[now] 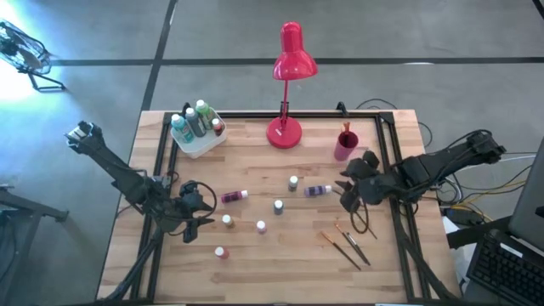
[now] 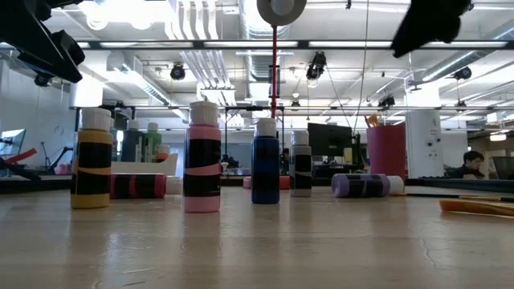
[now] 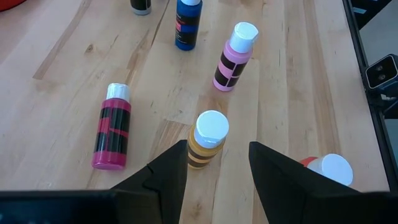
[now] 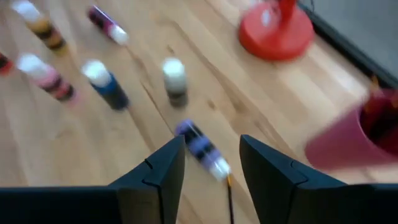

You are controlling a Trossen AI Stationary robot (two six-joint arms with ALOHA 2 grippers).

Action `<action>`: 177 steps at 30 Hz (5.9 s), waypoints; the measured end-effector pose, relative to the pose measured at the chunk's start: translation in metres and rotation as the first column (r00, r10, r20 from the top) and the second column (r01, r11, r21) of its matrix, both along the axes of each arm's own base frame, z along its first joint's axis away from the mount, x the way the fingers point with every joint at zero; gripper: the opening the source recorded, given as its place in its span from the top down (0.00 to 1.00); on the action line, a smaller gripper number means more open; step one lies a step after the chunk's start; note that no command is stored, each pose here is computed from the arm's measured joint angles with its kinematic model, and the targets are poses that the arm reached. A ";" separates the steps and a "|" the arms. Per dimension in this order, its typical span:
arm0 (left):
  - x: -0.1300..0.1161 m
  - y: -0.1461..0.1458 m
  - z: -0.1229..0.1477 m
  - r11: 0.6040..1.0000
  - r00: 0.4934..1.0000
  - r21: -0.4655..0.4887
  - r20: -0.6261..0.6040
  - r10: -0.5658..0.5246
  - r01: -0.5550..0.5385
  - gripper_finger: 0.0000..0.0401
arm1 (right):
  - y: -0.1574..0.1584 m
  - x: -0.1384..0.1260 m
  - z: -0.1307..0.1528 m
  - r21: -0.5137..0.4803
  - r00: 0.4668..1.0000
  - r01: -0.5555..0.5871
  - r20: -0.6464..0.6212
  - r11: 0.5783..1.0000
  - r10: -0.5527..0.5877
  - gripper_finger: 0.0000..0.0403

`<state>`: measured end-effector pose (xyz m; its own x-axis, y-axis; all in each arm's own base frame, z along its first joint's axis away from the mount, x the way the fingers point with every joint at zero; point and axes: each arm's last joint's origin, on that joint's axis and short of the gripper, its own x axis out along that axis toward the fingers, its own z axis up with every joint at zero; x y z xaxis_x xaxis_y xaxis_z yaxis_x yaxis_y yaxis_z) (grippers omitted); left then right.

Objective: Pick & Place Paint Supplies
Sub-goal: Put the purple paint bottle into the white bin

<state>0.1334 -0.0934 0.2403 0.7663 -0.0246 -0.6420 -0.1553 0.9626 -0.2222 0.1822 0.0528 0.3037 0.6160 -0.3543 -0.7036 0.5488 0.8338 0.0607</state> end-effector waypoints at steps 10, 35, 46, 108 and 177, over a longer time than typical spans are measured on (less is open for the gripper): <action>0.000 0.000 0.000 1.000 1.000 0.000 0.000 -0.001 0.001 0.56 | -0.001 -0.008 -0.040 0.044 0.986 0.083 -0.151 0.996 -0.075 0.59; 0.000 0.000 0.000 1.000 1.000 0.000 0.000 0.000 0.000 0.56 | 0.016 0.031 -0.120 -0.033 0.850 -0.303 -0.461 0.953 0.254 0.60; 0.000 0.000 0.000 1.000 1.000 0.001 -0.001 -0.001 0.001 0.56 | -0.009 0.056 -0.128 -0.051 0.766 -0.387 -0.574 0.921 0.290 0.49; 0.000 0.000 0.000 1.000 1.000 -0.010 0.006 0.003 -0.003 0.56 | -0.009 0.126 -0.071 0.040 0.670 -0.492 -0.620 0.870 0.408 0.79; 0.147 0.132 0.130 0.690 0.917 -0.666 0.398 0.007 0.284 0.56 | 0.133 0.191 0.032 -0.658 0.645 -0.696 -0.749 -0.289 0.151 0.79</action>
